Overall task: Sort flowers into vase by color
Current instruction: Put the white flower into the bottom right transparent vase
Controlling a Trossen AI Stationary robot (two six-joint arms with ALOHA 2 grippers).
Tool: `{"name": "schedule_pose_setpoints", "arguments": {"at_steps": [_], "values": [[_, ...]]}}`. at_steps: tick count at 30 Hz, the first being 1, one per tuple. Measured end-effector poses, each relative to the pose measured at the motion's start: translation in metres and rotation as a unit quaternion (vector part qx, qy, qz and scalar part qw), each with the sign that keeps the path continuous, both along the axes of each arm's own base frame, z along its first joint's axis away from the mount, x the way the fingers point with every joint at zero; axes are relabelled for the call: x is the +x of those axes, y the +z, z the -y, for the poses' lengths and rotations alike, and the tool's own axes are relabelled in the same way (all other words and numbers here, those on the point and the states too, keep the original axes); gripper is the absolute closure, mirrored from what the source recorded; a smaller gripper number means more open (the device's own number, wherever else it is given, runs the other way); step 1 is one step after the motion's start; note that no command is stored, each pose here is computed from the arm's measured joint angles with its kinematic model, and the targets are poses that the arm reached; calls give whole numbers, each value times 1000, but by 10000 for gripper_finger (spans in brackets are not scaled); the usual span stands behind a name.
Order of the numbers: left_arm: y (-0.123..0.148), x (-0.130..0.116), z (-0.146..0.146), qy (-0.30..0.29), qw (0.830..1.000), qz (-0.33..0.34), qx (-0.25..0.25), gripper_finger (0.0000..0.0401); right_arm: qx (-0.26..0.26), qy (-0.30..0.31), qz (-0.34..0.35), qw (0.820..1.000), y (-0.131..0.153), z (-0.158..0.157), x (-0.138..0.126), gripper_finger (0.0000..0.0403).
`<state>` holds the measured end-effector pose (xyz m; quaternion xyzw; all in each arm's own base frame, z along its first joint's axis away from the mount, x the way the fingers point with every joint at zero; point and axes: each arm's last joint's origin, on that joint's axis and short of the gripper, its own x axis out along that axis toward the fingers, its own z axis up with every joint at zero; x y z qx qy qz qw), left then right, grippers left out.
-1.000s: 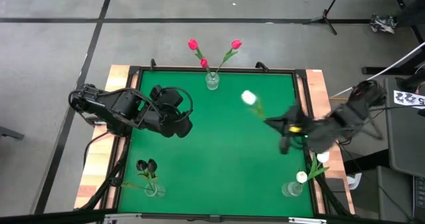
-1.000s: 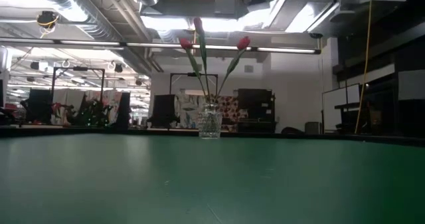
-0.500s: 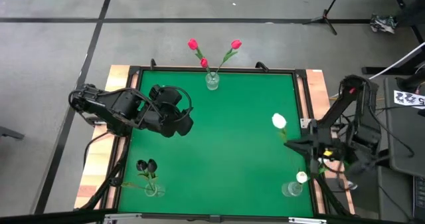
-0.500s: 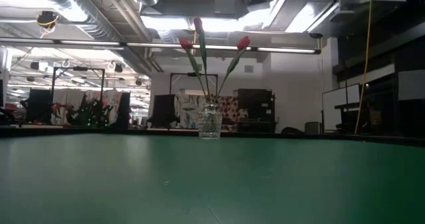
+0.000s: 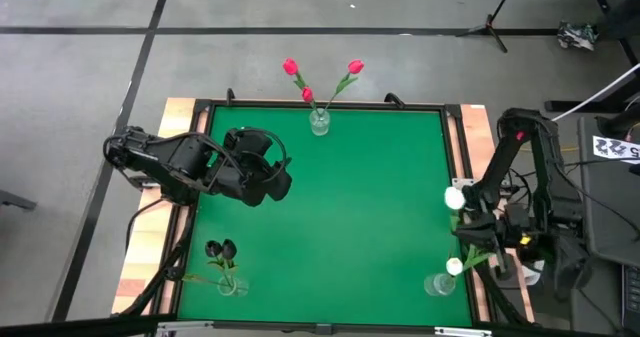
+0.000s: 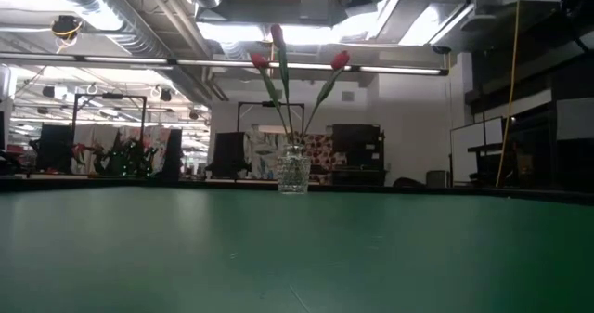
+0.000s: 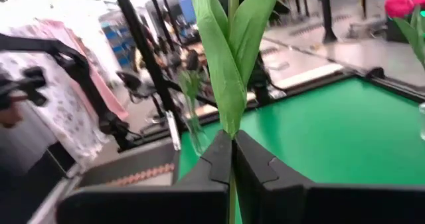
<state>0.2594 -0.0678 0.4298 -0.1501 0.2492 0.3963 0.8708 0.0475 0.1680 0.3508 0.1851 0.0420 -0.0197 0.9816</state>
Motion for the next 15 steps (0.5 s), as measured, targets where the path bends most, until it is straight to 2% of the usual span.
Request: {"name": "schedule_pose_setpoints", "arguments": {"at_steps": [7, 15], "values": [[0, 0, 0, 10, 1000, 11, -8, 107, 40, 24, 26, 999, -33, -3, -19, 400], [0, 0, 0, 24, 999, 26, -20, 107, 50, 32, 26, 998, -36, -6, -22, 400]]}}
